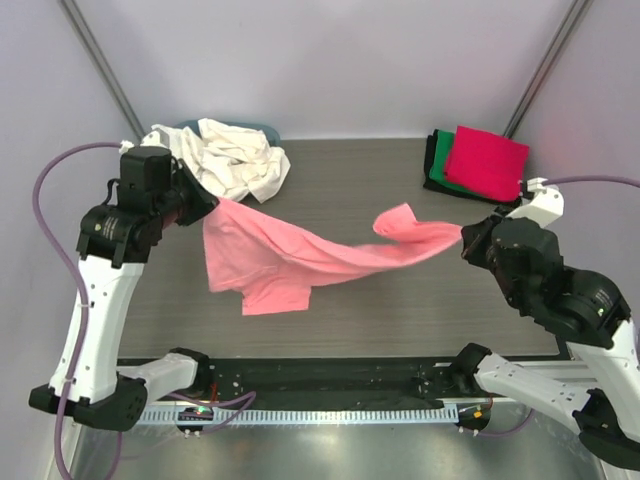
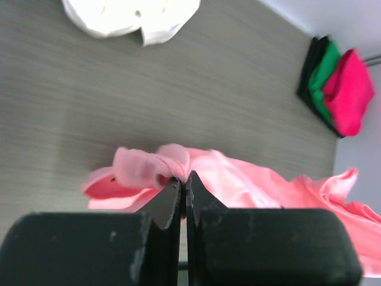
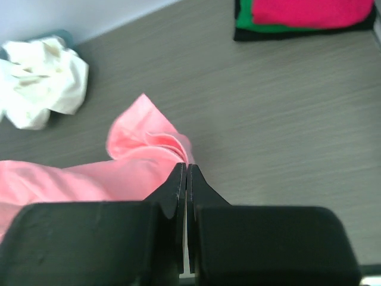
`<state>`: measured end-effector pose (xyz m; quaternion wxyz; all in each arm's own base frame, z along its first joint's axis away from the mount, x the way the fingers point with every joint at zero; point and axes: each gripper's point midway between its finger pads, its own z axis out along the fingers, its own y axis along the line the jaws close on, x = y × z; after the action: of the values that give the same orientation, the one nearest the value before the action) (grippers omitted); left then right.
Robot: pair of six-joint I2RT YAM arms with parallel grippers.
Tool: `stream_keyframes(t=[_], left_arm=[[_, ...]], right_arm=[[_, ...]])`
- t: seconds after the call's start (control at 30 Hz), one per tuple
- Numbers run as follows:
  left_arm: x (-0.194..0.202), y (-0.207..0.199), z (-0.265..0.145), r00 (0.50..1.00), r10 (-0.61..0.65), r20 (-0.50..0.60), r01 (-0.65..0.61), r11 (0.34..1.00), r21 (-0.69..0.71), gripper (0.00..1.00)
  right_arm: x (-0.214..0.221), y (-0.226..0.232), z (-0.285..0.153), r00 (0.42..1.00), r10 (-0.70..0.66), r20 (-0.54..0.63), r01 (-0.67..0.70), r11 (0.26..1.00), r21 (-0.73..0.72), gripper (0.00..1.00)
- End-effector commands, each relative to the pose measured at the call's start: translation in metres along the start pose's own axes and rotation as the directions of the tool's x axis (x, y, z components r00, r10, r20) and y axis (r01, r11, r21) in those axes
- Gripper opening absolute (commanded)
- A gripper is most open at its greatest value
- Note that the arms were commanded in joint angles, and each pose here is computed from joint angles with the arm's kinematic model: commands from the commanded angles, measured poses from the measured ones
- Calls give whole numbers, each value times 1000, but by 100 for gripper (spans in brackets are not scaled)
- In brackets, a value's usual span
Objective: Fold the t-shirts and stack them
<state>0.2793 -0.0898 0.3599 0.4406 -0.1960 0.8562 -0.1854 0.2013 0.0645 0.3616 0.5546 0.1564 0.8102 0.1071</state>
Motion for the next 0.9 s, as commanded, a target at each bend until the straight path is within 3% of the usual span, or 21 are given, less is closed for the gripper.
stream_keyframes(t=[0.0, 0.13, 0.43, 0.57, 0.6, 0.63, 0.67, 0.7, 0.73, 0.77, 0.8, 0.87], left_arm=[[38, 35, 22, 982, 50, -183, -77, 987, -141, 0], [69, 61, 37, 973, 17, -230, -56, 985, -163, 1], [61, 50, 31, 975, 35, -218, -60, 992, -110, 0], [60, 31, 65, 949, 44, -313, -64, 996, -54, 4], [65, 34, 93, 925, 28, -379, -61, 995, -75, 6], [67, 35, 107, 908, 5, -420, -38, 997, -70, 7], [69, 40, 123, 894, -2, -448, -38, 996, -80, 8], [75, 55, 158, 865, -36, -500, -39, 990, -138, 9], [78, 62, 172, 854, -44, -518, -50, 985, -166, 13], [83, 75, 184, 834, -39, -551, -90, 975, -205, 33], [94, 88, 199, 801, -52, -596, -121, 961, -247, 45], [96, 95, 198, 794, -41, -607, -156, 950, -269, 60]], right_arm=[[33, -31, 11, 995, -69, -70, 79, 986, 149, 1], [51, -46, 15, 994, -66, -88, 83, 976, 203, 1], [31, -46, 19, 996, -88, -23, 91, 965, 244, 1], [23, -33, 43, 979, -202, -35, 202, 925, 321, 1], [19, -40, 53, 967, -248, -62, 254, 896, 364, 1], [22, -30, 70, 970, -225, -89, 242, 912, 332, 1], [39, -27, 98, 954, -244, -175, 289, 901, 323, 1], [36, -51, 119, 951, -220, -219, 290, 882, 371, 1], [41, -52, 144, 952, -186, -243, 265, 897, 354, 1], [72, -54, 174, 915, -148, -375, 272, 914, 302, 1], [82, -68, 190, 896, -108, -430, 263, 910, 320, 6], [106, -67, 205, 838, -112, -535, 294, 917, 270, 42]])
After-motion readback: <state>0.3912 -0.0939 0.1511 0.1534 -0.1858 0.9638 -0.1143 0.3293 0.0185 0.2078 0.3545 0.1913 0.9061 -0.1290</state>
